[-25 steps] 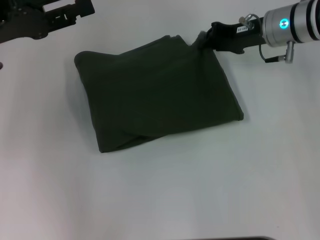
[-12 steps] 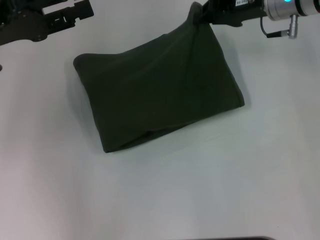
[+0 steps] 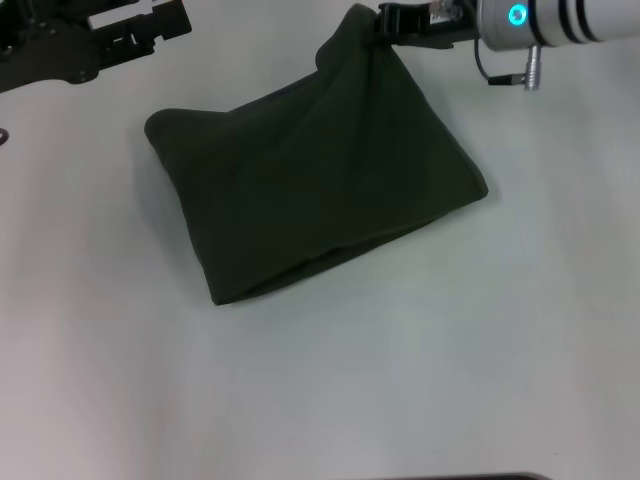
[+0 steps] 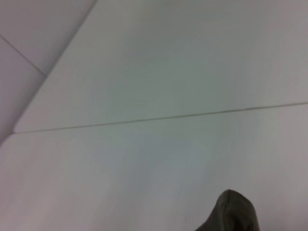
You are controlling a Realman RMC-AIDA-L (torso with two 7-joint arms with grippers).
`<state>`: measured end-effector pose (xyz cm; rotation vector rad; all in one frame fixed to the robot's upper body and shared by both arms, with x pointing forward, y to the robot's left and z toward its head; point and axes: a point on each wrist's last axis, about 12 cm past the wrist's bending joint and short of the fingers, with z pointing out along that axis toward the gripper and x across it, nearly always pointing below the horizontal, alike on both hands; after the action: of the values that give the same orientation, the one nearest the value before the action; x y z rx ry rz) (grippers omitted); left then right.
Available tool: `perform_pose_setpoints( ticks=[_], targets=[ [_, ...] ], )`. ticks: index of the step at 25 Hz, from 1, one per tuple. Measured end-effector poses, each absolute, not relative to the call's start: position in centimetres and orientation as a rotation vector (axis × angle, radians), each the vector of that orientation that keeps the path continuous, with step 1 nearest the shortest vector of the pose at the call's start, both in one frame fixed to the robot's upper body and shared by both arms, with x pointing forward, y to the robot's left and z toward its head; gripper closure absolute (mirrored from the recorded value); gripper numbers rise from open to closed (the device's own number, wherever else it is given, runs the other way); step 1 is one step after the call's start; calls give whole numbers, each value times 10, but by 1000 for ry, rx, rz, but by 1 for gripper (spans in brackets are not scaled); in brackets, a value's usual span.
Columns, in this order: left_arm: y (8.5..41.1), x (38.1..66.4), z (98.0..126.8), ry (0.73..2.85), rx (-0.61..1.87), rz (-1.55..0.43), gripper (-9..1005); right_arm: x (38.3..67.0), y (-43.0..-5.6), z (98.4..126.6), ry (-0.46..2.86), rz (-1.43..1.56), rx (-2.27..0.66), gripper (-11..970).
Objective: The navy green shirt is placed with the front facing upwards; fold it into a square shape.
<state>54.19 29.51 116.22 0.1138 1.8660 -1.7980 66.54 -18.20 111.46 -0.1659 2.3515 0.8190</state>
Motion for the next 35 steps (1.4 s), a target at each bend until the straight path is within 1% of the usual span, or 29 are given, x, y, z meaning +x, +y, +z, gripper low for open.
perform_pose_setpoints(
  ticks=[3, 11, 17, 19, 30, 35],
  targets=[
    [295, 542, 1163, 1867, 112, -1801, 388, 667, -181, 1107, 2362, 763, -161, 935],
    [295, 543, 1163, 1868, 111, -1803, 388, 671, -187, 1100, 2333, 654, -125, 936],
    [294, 543, 1162, 1868, 107, -1805, 388, 672, -181, 1096, 2320, 621, -154, 935],
    [294, 542, 1162, 1868, 106, -1806, 388, 673, -179, 1097, 2309, 623, -157, 887],
    [294, 541, 1161, 1865, 105, -1810, 388, 678, -181, 1100, 2283, 570, -187, 718],
    [292, 541, 1161, 1875, 117, -1812, 388, 687, -198, 1116, 2276, 593, -120, 646]
  ],
)
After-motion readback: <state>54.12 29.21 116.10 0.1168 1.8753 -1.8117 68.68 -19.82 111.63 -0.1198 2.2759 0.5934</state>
